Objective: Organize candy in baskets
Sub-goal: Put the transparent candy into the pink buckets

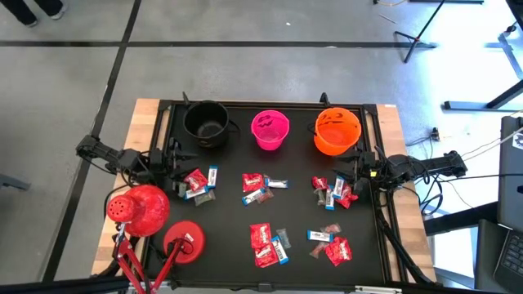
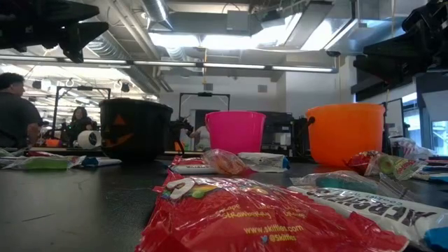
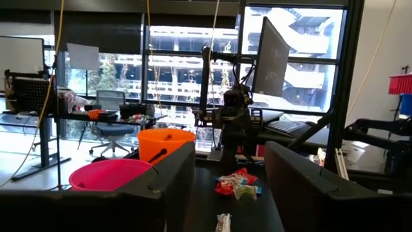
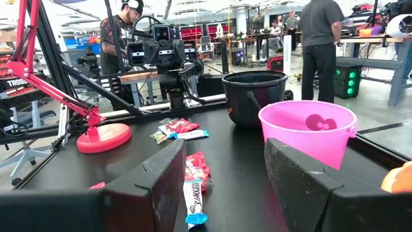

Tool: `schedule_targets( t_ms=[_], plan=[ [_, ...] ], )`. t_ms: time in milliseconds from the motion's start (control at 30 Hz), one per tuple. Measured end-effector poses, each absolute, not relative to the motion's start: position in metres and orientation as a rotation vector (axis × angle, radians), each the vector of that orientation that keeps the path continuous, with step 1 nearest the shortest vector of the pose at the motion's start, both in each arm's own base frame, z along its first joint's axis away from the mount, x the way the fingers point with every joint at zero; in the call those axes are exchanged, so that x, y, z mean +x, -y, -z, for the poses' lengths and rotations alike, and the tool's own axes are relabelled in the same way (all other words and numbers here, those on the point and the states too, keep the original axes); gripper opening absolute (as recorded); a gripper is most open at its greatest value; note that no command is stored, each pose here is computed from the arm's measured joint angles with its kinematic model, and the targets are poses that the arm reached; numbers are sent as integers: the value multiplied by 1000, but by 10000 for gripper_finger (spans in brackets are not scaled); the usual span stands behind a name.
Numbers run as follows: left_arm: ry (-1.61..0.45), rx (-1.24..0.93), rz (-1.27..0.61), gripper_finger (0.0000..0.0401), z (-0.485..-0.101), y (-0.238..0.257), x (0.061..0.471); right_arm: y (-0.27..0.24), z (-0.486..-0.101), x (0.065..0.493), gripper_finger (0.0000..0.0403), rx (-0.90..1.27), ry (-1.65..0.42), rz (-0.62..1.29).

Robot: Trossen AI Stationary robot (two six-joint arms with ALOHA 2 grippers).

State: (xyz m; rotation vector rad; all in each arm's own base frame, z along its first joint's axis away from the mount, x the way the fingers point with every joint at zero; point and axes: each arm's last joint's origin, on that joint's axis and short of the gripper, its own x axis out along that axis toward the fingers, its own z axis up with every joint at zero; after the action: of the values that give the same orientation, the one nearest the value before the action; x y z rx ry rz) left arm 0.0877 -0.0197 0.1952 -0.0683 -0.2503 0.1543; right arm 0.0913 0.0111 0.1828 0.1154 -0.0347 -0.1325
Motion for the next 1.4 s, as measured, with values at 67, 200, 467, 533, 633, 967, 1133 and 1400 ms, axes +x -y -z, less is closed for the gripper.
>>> schedule_targets(
  t_ms=[67,200,467,533,633,967,1133,1400],
  plan=[
    [250,-69,-154,179,-195,20,88,-11,-183,91,214,116,35,133],
    [281,-85,-154,179,-198,19,87,-11,-183,91,214,116,35,133],
    [283,-86,-154,179,-198,19,87,-11,-183,91,214,115,34,133],
    [287,-88,-153,179,-199,19,87,-11,-183,91,214,115,34,132],
    [287,-89,-153,179,-199,19,87,-11,-183,91,214,115,34,133],
    [275,-72,-225,179,-198,17,86,-11,-183,91,214,115,33,132],
    [258,-61,-336,179,-198,14,86,-11,-183,91,214,115,33,133],
    [223,-99,-421,179,-194,12,86,-11,-183,91,214,115,34,133]
  ],
)
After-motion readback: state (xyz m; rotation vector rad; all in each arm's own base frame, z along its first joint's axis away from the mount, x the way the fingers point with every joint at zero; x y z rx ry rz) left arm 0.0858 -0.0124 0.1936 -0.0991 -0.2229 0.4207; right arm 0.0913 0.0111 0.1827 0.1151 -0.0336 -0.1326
